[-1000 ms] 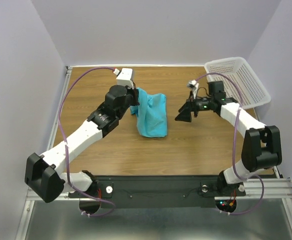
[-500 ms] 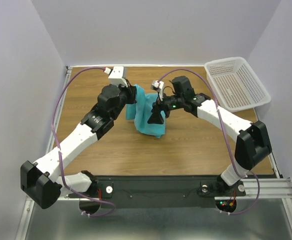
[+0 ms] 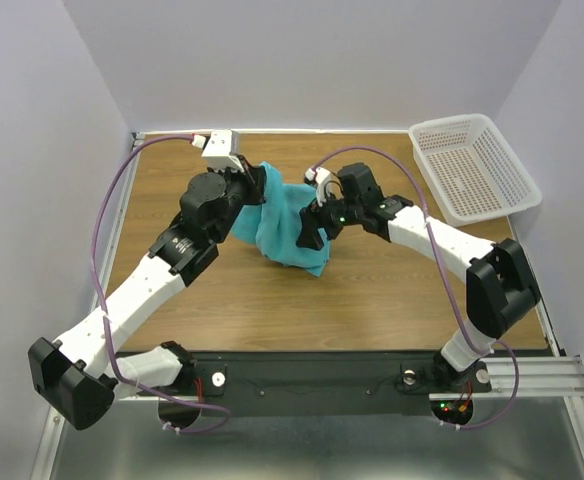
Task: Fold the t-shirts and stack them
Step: Flatten the tshirt out
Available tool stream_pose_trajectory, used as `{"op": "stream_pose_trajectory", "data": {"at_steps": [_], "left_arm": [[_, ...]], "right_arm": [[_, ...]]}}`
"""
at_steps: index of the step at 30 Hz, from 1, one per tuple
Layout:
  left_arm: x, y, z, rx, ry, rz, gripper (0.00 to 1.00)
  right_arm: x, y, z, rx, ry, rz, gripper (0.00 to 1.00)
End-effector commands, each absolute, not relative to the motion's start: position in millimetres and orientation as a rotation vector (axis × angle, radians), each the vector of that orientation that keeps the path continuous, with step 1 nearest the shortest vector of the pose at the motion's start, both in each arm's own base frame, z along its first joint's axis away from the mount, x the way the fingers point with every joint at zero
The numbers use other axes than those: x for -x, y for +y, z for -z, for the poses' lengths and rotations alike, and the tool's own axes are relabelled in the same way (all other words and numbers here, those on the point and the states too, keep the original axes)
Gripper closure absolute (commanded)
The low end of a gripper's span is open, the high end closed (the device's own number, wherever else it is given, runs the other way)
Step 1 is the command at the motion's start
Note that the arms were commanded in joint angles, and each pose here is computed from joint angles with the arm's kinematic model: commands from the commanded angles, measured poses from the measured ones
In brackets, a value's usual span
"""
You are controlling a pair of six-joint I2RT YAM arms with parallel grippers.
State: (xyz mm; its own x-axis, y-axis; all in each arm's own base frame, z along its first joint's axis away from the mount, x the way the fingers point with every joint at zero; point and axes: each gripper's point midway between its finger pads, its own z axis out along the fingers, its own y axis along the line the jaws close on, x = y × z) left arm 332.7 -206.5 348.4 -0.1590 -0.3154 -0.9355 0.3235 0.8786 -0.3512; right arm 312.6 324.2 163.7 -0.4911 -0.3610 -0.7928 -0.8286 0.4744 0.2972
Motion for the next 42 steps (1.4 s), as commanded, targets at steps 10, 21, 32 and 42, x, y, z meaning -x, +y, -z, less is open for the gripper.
{"op": "stream_pose_trajectory", "data": {"at_steps": [10,21,32,42], "left_arm": [[-325.9,-190.5,-402.9,0.056,1.487,0.587,1.00],[-322.9,-180.5,-393.9,0.069,1.502,0.553,1.00],[-308.6,-142.9,-387.5,0.106,1.501,0.416,1.00],[-271.1,-154.1,-372.9,-0.025,1.532,0.557,1.00]], "right_arm": [[-299.9,336.8,-146.7,0.950,2.102,-0.960,0.37],[-305.7,350.8,-157.5,0.955,2.078,-1.001,0.99],[-287.4,302.5,-280.4,1.370,1.676,-0.709,0.99],[-374.4,226.6,-450.0,0.893,1.547,-0.314,0.99]]}}
